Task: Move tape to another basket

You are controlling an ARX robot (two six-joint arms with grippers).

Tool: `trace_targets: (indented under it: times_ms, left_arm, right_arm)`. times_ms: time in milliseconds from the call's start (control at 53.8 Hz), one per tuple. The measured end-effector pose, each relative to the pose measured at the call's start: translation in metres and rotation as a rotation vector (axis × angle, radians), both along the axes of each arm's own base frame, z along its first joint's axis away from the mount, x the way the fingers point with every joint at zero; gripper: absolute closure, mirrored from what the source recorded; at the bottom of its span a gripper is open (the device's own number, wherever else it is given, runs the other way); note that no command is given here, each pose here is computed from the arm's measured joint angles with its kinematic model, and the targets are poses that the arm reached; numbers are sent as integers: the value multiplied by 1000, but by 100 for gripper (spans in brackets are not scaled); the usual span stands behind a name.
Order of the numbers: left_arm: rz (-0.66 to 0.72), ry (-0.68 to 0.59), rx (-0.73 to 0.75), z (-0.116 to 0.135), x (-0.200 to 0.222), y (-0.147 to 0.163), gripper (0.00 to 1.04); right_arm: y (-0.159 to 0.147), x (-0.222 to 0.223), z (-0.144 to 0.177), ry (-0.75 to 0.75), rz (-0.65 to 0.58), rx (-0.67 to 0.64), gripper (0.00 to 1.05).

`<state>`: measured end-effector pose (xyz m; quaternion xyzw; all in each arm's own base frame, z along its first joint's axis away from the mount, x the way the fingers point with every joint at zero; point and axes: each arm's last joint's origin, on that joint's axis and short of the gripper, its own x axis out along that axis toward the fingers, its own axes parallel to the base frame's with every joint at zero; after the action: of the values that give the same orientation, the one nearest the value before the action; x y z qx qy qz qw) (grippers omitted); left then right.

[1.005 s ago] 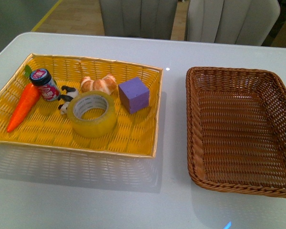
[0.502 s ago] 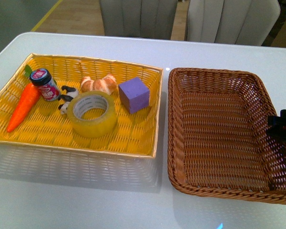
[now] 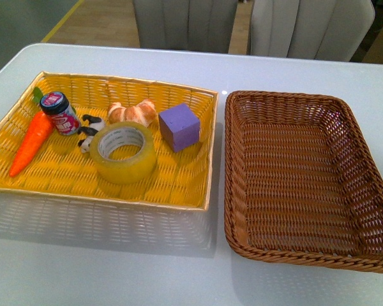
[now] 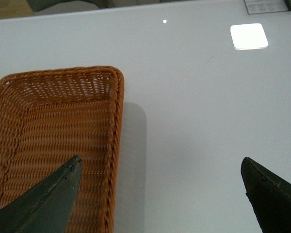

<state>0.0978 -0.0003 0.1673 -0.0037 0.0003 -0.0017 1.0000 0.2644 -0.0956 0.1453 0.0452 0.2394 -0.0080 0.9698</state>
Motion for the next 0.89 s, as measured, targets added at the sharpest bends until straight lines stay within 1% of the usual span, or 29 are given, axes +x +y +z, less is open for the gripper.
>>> trace_targets:
  times_ms: [37, 74, 130, 167, 186, 223, 298, 353, 372, 428, 465, 484, 893]
  left_arm:
    - [0, 0, 0, 0, 0, 0, 9]
    - [0, 0, 0, 0, 0, 0, 9]
    - [0, 0, 0, 0, 0, 0, 9]
    - [0, 0, 0, 0, 0, 0, 9]
    - [0, 0, 0, 0, 0, 0, 9]
    - [0, 0, 0, 0, 0, 0, 9]
    - [0, 0, 0, 0, 0, 0, 9]
    - [0, 0, 0, 0, 0, 0, 9]
    - [0, 0, 0, 0, 0, 0, 9]
    - [0, 0, 0, 0, 0, 0, 9]
    - [0, 0, 0, 0, 0, 0, 9]
    - [0, 0, 0, 0, 0, 0, 9]
    - [0, 0, 0, 0, 0, 0, 9]
  right_arm:
    - [1, 0, -3, -53, 1, 0, 13]
    - [4, -3, -8, -160, -1, -24, 19]
    - [11, -10, -12, -246, -7, -51, 26]
    - [23, -22, -12, -335, 10, -71, 35]
    - [27, -25, -10, -374, 19, -80, 39]
    - [35, -34, 1, -453, 16, -101, 49]
    - [46, -49, 8, -483, 3, -109, 67]
    - [54, -57, 9, -451, 13, -99, 77]
    - [55, -58, 10, -449, 15, -98, 79]
    - [61, -66, 13, -453, 19, -98, 90]
    - [65, -73, 16, -467, 11, -104, 100]
    - [66, -76, 17, -470, 9, -105, 103]
    - [86, -110, 17, -465, 5, -104, 103]
